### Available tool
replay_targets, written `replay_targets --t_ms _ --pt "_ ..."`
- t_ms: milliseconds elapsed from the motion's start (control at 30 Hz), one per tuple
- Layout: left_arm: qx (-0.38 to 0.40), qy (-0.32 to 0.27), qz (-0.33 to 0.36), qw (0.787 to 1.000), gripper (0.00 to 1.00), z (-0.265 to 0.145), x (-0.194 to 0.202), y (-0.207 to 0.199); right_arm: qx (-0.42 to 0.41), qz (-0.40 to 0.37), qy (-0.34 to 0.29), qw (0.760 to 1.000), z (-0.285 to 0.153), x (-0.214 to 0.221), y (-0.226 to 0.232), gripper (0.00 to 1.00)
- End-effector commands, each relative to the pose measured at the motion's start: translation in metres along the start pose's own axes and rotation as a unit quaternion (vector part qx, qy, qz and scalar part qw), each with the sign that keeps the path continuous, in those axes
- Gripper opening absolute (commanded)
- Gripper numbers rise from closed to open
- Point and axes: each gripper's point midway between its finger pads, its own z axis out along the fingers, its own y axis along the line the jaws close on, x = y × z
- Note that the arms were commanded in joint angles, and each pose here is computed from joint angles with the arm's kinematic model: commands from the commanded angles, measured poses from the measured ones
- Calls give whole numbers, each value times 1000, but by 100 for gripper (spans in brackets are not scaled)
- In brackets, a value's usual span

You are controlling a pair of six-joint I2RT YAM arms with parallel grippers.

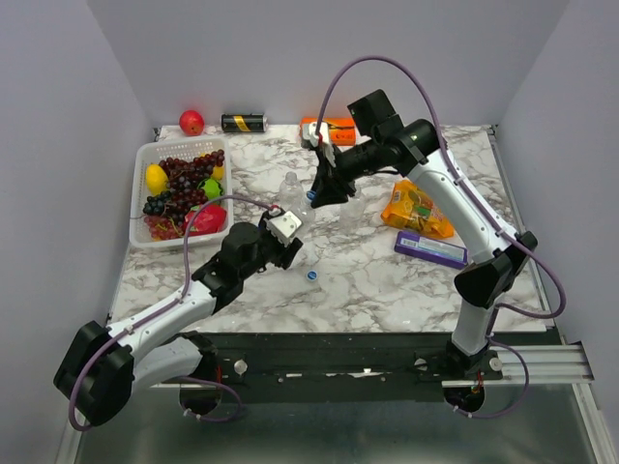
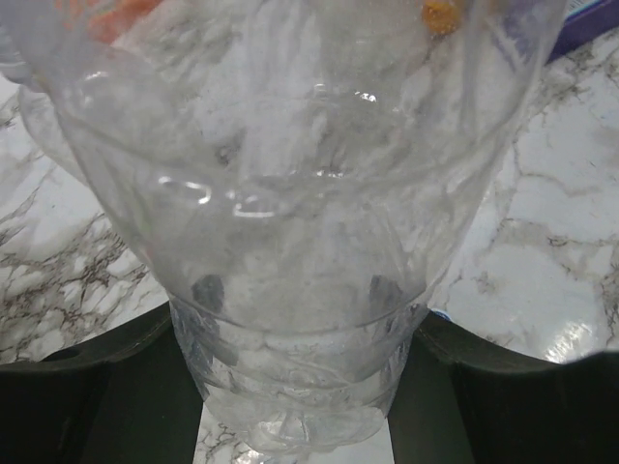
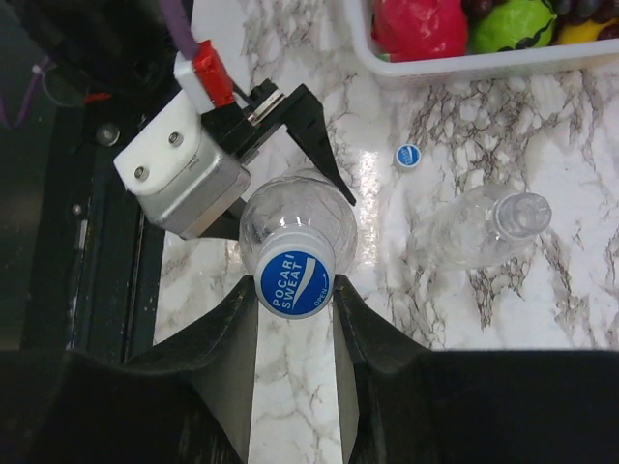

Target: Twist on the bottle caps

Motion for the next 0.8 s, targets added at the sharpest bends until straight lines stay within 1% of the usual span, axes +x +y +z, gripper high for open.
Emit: replay_targets --t_ms 0,167,300,333,400,467,533,633,667,767 --pt "-80 -141 -41 986 0 -1 -103 35 -38 144 9 989 29 9 12 20" --pt "-92 -127 -57 986 0 0 -102 40 7 148 32 988 35 18 2 18" --pt "-134 -119 -71 981 0 -3 -98 54 22 200 59 978 36 27 0 19" --pt "-137 -117 -73 981 0 -3 -96 55 30 222 67 972 38 31 -1 19" --pt "-136 -118 -74 981 0 -2 -95 54 38 240 77 967 38 36 0 20" --pt "-120 -115 -71 984 0 1 -91 48 40 229 75 970 39 33 2 20" --pt "-109 -107 -69 986 0 4 -84 43 37 209 71 975 39 26 4 23" --pt "-104 -101 -67 987 0 6 -75 40 39 198 70 977 36 20 3 27" --pt "-101 -101 -66 988 0 7 -73 39 39 200 73 976 35 19 4 31" --pt "-97 -93 -64 989 0 9 -64 37 42 194 78 977 32 18 2 38"
